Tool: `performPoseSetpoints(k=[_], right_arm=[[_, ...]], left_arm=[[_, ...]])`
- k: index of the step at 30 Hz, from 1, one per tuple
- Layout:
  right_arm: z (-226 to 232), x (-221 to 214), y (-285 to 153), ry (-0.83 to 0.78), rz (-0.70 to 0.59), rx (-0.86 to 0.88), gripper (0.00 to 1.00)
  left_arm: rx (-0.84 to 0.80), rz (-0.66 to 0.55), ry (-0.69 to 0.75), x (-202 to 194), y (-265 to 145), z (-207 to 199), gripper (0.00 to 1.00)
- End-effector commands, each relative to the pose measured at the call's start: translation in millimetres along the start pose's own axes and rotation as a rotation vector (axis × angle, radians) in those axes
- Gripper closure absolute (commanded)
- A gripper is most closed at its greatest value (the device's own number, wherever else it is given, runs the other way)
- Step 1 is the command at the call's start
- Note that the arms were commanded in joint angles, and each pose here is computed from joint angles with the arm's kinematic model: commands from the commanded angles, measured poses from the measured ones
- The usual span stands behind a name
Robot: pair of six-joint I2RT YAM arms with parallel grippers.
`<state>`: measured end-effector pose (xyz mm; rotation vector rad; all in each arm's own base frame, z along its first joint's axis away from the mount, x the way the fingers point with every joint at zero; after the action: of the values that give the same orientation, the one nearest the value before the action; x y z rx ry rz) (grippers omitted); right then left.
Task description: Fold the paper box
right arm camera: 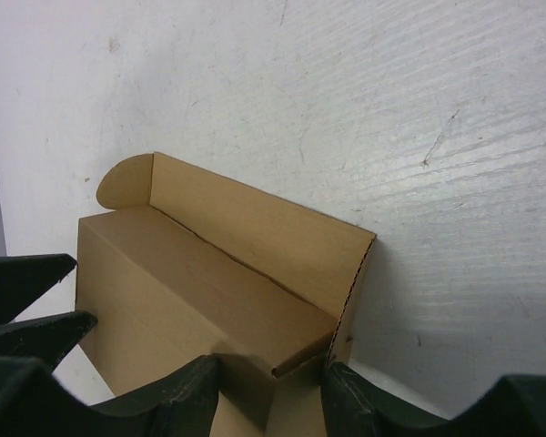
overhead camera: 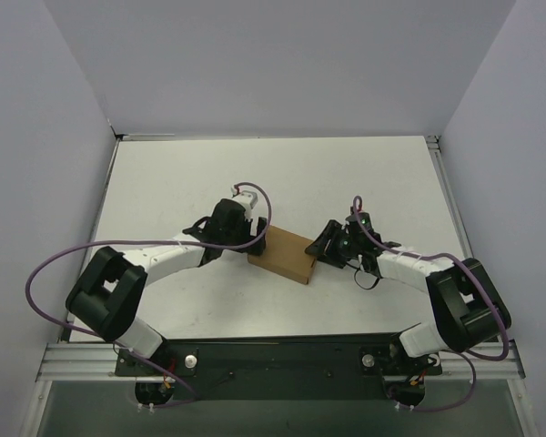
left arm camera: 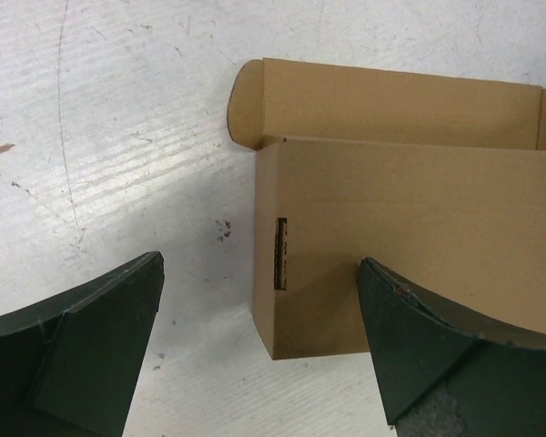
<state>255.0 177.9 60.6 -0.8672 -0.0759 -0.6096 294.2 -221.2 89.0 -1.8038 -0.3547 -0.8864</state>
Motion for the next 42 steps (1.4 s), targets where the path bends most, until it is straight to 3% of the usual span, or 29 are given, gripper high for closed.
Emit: performPoseSetpoints(k=[1, 8, 14, 22, 29, 42], right_arm=[[-24.1, -12.3, 1.0, -0.016, 0.017, -0.074, 0.57], [-24.2, -15.8, -1.5, -0.039, 0.018, -0.043, 0.72], [-27.9, -19.3, -2.8, -0.074, 0.025, -0.035, 0.99], [-32.8, -27.5, -5.6, -0.092, 0.010, 0.037, 1.00], [-42.6, -29.3, -12.1, -0.027, 0.009, 0.107, 1.00], [-65.3, -25.7, -18.4, 0.063, -0.005, 0.138, 1.00]], left_arm=[[-0.032, -0.015, -0.016, 2.4, -14.3, -8.0, 0.03], [-0.076, -0.032, -0.037, 5.7, -22.3, -14.7, 0.03], [-0.115, -0.098, -0.065, 26.6, -38.7, -17.5, 0.03], [-0.246, -0.146, -0.187, 32.9, -59.7, -11.8, 0.03], [-0.400, -0.135, -0.330, 13.2, -69.9, -13.9, 0.03], [-0.523, -0.086, -0.445, -12.3, -59.6, -29.8, 0.03]])
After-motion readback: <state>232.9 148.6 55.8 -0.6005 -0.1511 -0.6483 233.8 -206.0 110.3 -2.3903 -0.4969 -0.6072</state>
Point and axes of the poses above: each gripper's point midway between its finger pads, its own y axis out along the fingers, its own z axis along the line the jaws close on, x = y × z, the point moved 4 cm from there along -y, back along the fingers, and after that the axes turned 3 degrees about y, right-handed, at the moved point
